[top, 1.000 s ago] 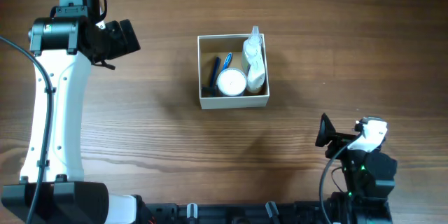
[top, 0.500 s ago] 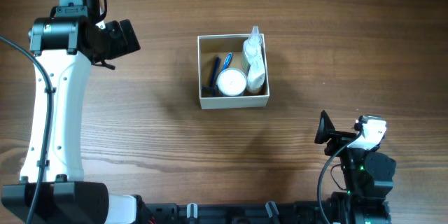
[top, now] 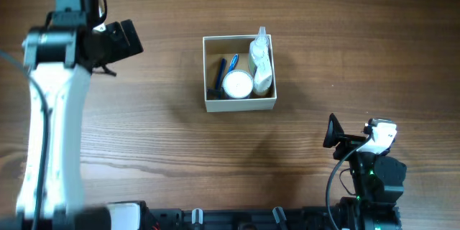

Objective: Pack container

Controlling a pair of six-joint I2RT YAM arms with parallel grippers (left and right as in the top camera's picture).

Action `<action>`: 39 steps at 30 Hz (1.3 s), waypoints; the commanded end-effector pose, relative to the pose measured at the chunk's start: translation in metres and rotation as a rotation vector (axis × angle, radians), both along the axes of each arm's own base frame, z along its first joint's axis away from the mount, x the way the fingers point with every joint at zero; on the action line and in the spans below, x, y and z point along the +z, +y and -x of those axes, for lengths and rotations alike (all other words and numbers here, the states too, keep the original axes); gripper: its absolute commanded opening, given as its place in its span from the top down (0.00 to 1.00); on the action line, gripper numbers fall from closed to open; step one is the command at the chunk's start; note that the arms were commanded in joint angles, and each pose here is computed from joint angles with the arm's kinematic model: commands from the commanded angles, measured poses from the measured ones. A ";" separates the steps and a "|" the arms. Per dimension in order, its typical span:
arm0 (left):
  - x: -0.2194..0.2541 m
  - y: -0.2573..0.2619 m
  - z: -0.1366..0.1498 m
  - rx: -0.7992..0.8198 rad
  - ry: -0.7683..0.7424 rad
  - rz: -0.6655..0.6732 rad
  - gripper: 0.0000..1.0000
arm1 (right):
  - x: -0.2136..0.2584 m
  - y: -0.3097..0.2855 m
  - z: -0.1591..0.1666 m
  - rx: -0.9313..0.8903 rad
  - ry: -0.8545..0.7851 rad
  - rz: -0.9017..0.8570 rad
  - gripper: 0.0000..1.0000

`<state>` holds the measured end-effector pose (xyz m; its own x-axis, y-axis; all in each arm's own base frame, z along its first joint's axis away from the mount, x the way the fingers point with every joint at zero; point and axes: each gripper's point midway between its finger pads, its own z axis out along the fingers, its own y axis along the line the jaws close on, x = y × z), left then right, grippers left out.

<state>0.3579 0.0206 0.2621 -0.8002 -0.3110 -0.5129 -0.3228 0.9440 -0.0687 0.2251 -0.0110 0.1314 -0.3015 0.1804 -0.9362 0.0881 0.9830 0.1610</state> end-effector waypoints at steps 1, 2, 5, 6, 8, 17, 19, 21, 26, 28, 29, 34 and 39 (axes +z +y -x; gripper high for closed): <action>0.070 -0.009 0.043 -0.037 -0.213 -0.025 0.00 | 0.004 0.003 0.000 0.012 -0.018 -0.011 0.00; 0.081 -0.011 0.052 -0.042 -0.254 -0.022 0.00 | 0.004 0.003 0.000 0.011 -0.019 -0.012 0.00; 0.102 -0.011 0.079 -0.045 -0.395 -0.019 0.00 | 0.004 0.003 0.000 0.011 -0.019 -0.012 0.00; 0.101 -0.011 0.085 -0.044 -0.417 -0.019 0.00 | 0.004 0.003 0.000 0.012 -0.018 -0.011 0.00; 0.091 -0.008 0.098 -0.035 -0.460 -0.019 0.00 | 0.004 0.003 0.000 0.011 -0.019 -0.012 0.00; -0.020 -0.016 0.122 -0.075 -0.585 0.036 0.00 | 0.004 0.003 0.000 0.011 -0.019 -0.012 0.00; -0.042 -0.022 0.124 -0.100 -0.606 0.060 0.00 | 0.004 0.003 0.000 0.012 -0.018 -0.011 0.00; -0.061 -0.025 0.126 -0.100 -0.620 0.084 0.00 | 0.004 0.003 0.000 0.011 -0.019 -0.012 0.00; -0.103 -0.027 0.131 -0.095 -0.638 0.114 0.00 | 0.004 0.003 0.000 0.011 -0.019 -0.012 0.00; -0.113 -0.030 0.132 -0.106 -0.649 0.123 0.00 | 0.004 0.003 0.000 0.011 -0.019 -0.012 0.00; -0.116 -0.030 0.133 -0.109 -0.656 0.126 0.00 | 0.004 0.003 0.000 0.011 -0.019 -0.012 0.00; -0.126 -0.030 0.135 -0.099 -0.690 0.137 0.00 | 0.004 0.003 0.000 0.012 -0.019 -0.011 0.00; -0.135 -0.029 0.136 -0.097 -0.702 0.134 0.00 | 0.004 0.003 0.000 0.012 -0.019 -0.011 0.00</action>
